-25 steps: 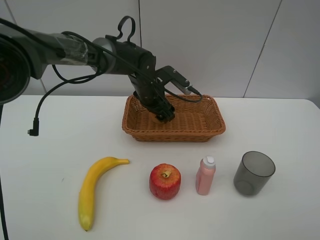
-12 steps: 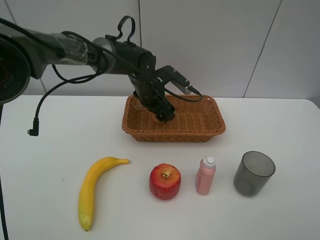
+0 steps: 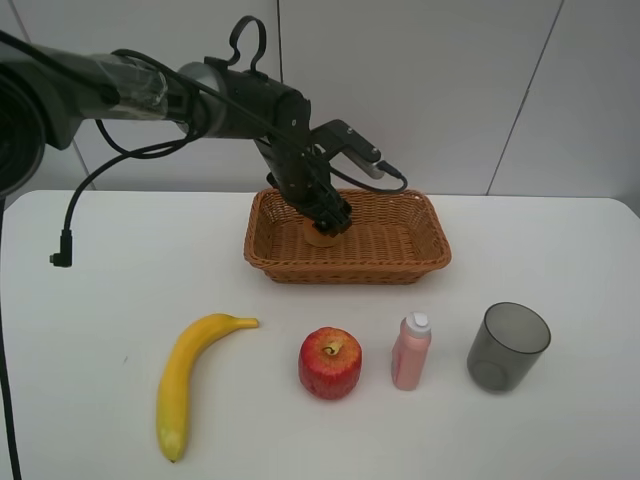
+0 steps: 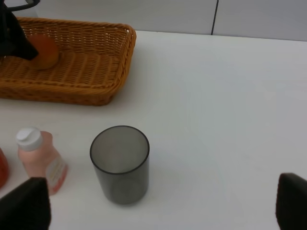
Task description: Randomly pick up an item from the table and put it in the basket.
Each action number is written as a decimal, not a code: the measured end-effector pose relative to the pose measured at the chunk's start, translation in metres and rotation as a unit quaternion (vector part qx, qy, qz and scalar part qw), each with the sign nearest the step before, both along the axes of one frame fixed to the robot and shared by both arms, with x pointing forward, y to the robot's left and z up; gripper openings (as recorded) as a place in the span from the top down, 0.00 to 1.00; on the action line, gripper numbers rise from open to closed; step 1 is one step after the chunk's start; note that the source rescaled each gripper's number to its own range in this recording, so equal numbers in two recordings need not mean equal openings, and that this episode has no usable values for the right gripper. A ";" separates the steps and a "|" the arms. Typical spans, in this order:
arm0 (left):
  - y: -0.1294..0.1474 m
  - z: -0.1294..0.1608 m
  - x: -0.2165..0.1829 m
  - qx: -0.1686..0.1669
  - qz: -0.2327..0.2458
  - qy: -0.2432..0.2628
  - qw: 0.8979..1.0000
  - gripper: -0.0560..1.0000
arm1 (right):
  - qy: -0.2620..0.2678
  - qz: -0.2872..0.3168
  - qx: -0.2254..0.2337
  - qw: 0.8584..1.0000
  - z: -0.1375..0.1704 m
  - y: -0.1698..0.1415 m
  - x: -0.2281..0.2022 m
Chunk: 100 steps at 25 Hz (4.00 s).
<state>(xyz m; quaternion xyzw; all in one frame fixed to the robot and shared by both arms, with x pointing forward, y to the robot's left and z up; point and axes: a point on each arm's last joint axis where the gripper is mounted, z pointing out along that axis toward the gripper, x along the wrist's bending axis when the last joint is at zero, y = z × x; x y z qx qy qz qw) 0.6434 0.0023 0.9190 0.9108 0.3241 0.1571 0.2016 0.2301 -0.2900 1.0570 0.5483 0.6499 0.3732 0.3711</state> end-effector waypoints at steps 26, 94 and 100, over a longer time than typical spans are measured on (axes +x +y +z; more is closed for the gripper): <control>0.008 0.071 -0.020 -0.026 0.020 0.014 0.999 0.00 | 0.000 0.000 0.000 1.000 0.000 0.000 0.000; 0.288 0.128 -0.360 -0.159 0.336 -0.056 0.927 0.00 | 0.000 0.000 0.000 1.000 0.000 0.000 0.000; 0.291 0.131 -0.376 -0.180 0.347 -0.104 0.914 0.00 | 0.000 0.000 0.000 1.000 0.000 0.000 0.000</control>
